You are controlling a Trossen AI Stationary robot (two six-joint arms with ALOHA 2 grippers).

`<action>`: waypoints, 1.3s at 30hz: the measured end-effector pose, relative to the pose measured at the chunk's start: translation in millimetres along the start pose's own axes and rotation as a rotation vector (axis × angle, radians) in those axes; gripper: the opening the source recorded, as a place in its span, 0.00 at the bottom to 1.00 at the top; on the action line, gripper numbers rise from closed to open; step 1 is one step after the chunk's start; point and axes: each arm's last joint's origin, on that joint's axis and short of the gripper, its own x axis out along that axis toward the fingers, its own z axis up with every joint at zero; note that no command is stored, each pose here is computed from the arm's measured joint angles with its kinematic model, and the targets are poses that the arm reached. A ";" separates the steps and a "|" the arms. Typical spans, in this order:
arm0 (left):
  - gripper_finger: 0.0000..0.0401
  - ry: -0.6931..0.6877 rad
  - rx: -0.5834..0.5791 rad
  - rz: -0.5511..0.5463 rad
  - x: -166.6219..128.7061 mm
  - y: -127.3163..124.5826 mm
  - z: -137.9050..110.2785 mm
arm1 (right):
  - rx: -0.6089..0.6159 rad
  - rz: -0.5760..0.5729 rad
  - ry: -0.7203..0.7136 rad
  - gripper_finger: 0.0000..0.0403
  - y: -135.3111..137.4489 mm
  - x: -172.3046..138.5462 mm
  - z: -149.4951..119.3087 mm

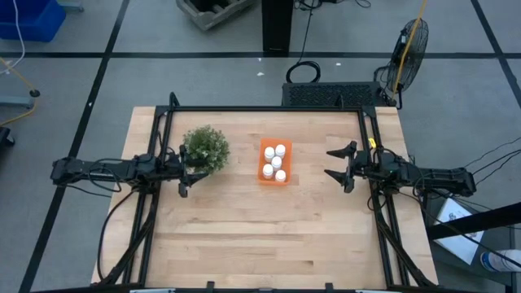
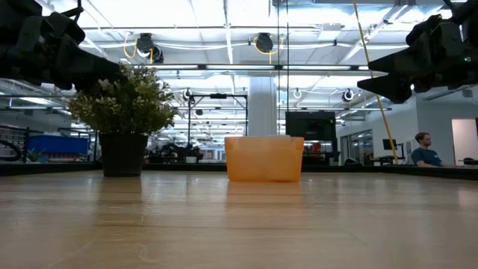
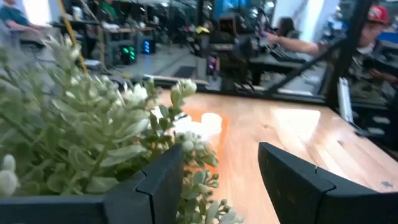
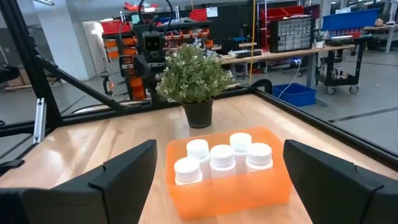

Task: Pick and place pill bottles into a basket
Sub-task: Return to Home Position

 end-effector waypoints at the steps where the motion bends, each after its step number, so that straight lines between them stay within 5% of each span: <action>1: 0.53 0.014 0.001 -0.013 0.0 -0.3 -1.3 | 0.000 0.000 0.000 0.84 0.0 0.0 0.0; 39: 0.53 0.049 0.005 -0.042 -0.1 -0.9 -4.4 | 0.021 -0.001 0.008 0.84 -0.1 0.0 -0.8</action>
